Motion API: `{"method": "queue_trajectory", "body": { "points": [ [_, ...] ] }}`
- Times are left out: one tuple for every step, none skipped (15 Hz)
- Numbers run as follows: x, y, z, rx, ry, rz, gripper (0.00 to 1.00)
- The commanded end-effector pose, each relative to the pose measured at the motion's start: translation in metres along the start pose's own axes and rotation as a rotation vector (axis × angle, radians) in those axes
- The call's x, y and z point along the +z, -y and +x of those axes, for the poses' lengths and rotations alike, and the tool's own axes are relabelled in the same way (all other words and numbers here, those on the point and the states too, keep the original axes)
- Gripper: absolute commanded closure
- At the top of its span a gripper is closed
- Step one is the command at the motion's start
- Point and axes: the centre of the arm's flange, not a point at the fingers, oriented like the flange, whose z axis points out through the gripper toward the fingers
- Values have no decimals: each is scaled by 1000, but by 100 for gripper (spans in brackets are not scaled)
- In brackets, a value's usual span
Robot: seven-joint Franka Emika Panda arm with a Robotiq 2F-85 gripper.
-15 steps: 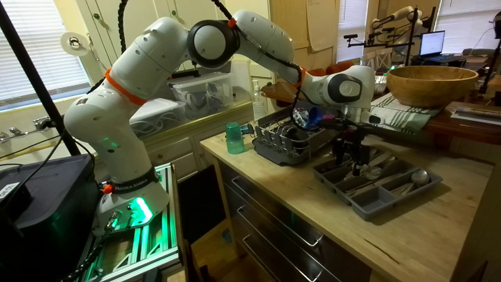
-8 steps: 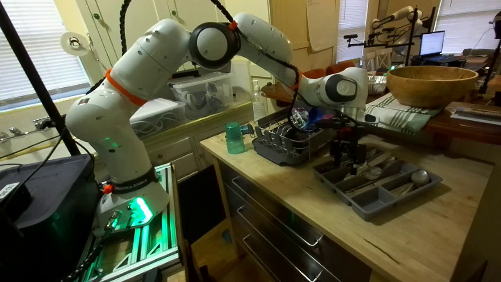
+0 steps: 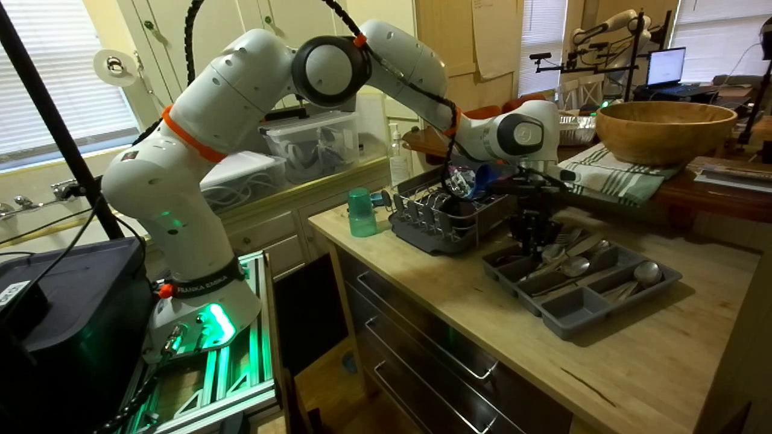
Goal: Move the fork to the left
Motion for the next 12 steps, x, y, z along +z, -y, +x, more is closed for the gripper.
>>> {"method": "queue_trajectory", "body": {
  "points": [
    [4, -2, -2, -161, -63, -10, 97],
    [3, -2, -2, -200, -73, -4, 95],
    [1, -3, 0, -222, -79, -4, 95],
    [0, -3, 2, -240, -92, 6, 96],
    [-2, -2, 3, -252, -97, 23, 100],
    [-4, 0, 5, -253, -94, 42, 100],
    [-8, 0, 5, -246, -83, 58, 99],
    [-11, -2, 2, -234, -76, 77, 99],
    [-21, -3, -5, -213, -79, 95, 99],
    [-27, -5, -10, -198, -90, 107, 99],
    [-37, -7, -17, -185, -108, 120, 99],
    [-49, -11, -27, -171, -135, 132, 99]
  ]
}}
